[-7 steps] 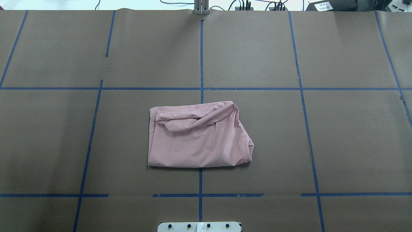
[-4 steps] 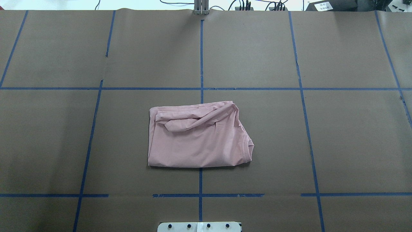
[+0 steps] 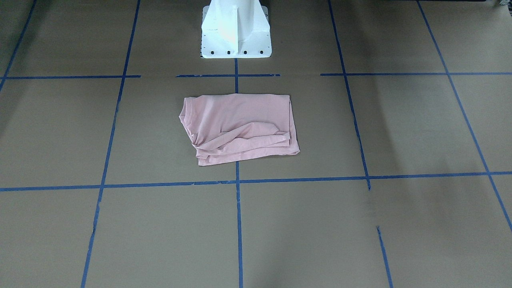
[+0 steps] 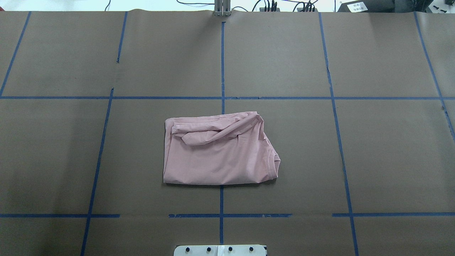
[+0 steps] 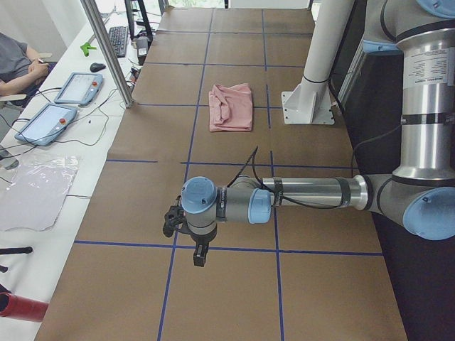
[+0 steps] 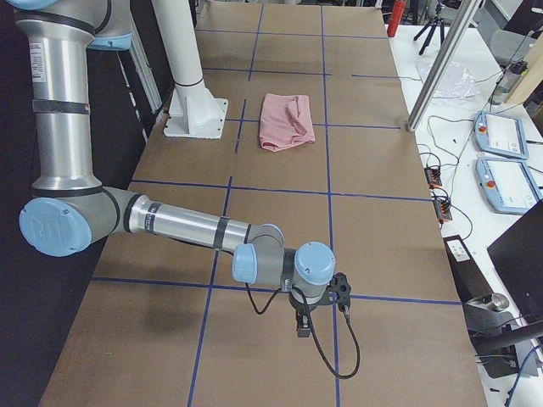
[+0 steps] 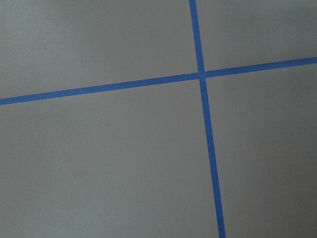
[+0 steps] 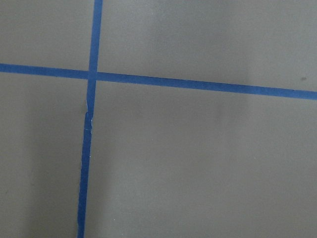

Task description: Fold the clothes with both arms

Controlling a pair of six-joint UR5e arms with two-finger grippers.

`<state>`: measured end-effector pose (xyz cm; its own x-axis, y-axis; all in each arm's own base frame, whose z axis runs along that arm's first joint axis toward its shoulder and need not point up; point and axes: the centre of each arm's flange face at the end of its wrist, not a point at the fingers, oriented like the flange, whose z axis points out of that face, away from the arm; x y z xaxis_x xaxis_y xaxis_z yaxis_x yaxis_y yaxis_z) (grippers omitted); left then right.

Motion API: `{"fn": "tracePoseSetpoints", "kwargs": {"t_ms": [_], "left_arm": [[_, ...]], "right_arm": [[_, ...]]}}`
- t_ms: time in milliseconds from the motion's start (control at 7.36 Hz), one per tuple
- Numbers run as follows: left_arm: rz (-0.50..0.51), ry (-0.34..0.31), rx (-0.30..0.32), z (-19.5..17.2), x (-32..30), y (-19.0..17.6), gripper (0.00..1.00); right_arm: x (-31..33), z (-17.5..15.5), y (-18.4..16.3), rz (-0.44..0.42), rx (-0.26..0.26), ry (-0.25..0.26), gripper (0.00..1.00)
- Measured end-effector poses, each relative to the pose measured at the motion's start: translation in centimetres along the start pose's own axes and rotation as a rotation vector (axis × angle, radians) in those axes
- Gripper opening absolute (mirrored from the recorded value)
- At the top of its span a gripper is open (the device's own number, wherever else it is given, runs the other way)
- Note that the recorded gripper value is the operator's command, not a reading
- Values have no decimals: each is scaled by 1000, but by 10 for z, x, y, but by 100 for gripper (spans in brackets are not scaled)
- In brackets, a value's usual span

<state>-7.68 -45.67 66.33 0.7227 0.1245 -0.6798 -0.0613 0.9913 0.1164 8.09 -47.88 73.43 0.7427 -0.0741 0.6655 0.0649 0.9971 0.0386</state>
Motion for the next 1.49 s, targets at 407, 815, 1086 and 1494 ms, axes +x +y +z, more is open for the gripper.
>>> {"fn": "tracePoseSetpoints", "kwargs": {"t_ms": [407, 815, 1086, 1494], "left_arm": [[-3, 1, -4, 2, -1, 1, 100], [-7, 1, -8, 3, -3, 1, 100], [-10, 1, -10, 5, -4, 2, 100], [-12, 1, -12, 5, -4, 3, 100]], "right_arm": [[0, 0, 0, 0, 1, 0, 100], [0, 0, 0, 1, -1, 2, 100], [1, 0, 0, 1, -1, 3, 100], [1, 1, 1, 1, -2, 5, 100]]}}
